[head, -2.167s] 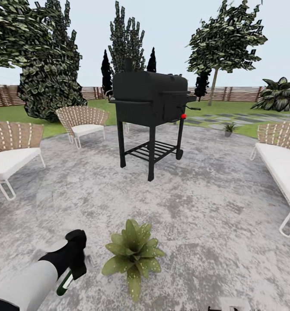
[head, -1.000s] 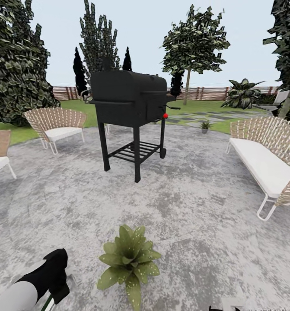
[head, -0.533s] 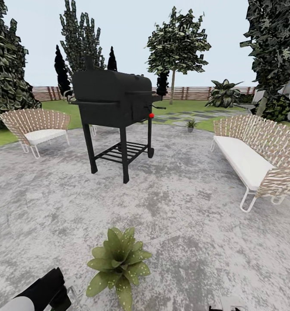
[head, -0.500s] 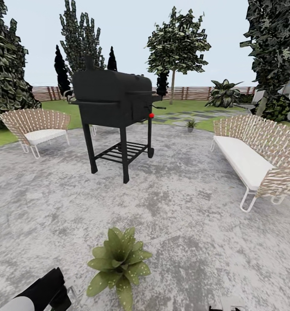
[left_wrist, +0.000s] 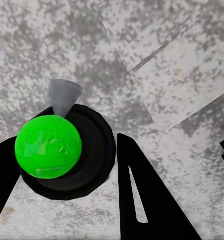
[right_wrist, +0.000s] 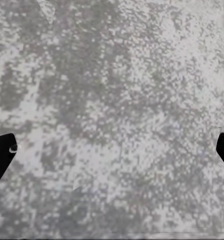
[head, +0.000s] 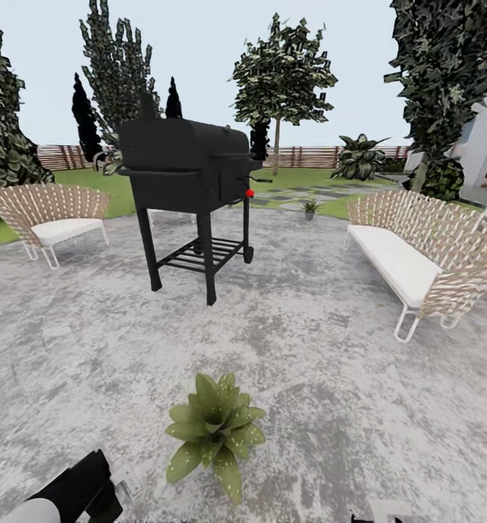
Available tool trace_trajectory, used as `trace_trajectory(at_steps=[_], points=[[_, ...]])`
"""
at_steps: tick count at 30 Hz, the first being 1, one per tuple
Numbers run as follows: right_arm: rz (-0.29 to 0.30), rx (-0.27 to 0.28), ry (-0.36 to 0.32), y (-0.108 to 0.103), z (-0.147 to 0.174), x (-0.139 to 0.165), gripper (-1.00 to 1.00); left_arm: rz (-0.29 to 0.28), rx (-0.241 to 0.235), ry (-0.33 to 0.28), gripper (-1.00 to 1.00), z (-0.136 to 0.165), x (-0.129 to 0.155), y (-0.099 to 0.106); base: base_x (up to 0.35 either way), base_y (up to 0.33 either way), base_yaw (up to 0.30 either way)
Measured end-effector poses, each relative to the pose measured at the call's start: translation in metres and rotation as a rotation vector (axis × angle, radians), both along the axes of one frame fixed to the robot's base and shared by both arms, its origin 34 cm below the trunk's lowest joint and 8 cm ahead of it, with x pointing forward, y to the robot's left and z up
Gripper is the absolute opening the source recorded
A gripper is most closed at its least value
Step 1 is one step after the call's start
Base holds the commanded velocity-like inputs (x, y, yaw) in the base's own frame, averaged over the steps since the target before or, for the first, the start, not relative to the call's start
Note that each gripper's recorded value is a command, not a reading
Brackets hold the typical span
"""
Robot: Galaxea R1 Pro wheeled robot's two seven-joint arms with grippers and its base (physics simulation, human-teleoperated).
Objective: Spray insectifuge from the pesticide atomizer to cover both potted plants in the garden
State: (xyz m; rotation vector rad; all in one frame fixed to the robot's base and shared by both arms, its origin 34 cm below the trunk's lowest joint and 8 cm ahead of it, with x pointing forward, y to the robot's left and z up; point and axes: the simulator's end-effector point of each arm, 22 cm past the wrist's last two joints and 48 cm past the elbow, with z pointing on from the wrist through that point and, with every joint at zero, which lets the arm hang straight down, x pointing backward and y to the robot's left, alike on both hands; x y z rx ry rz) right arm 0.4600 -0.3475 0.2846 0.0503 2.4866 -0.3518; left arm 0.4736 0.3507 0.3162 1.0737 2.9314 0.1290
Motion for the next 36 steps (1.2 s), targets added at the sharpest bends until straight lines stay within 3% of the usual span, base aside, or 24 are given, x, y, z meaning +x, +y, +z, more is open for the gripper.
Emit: trace_trajectory(at_steps=[7,24,28,29,32,36], points=[[0.000,0.000,-0.001,0.000,0.000,0.000,1.00,0.002,-0.004,0.000,-1.00,0.000,0.000,-0.003,-0.248,0.173,-0.263],[0.000,0.000,-0.001,0.000,0.000,0.000,1.00,-0.002,0.003,-0.006,-1.00,0.002,0.004,-0.002,0.019,0.297,-0.263],[0.000,0.000,-0.001,0.000,0.000,0.000,1.00,-0.018,-0.090,0.087,-1.00,0.007,-0.011,-0.015,-0.006,0.013,-0.263],[-0.001,0.000,-0.001,0.000,0.000,0.000,1.00,-0.029,-0.091,0.104,-1.00,0.010,-0.012,-0.010,-0.001,0.002,-0.263],[-0.002,-0.001,-0.002,-0.001,0.001,0.000,1.00,-0.098,-0.050,0.078,-1.00,0.037,0.025,0.001,0.000,0.001,-0.263],[-0.001,0.000,-0.001,0.000,0.001,0.000,1.00,-0.165,-0.084,0.130,-1.00,0.071,0.048,-0.006,0.000,0.000,-0.263]])
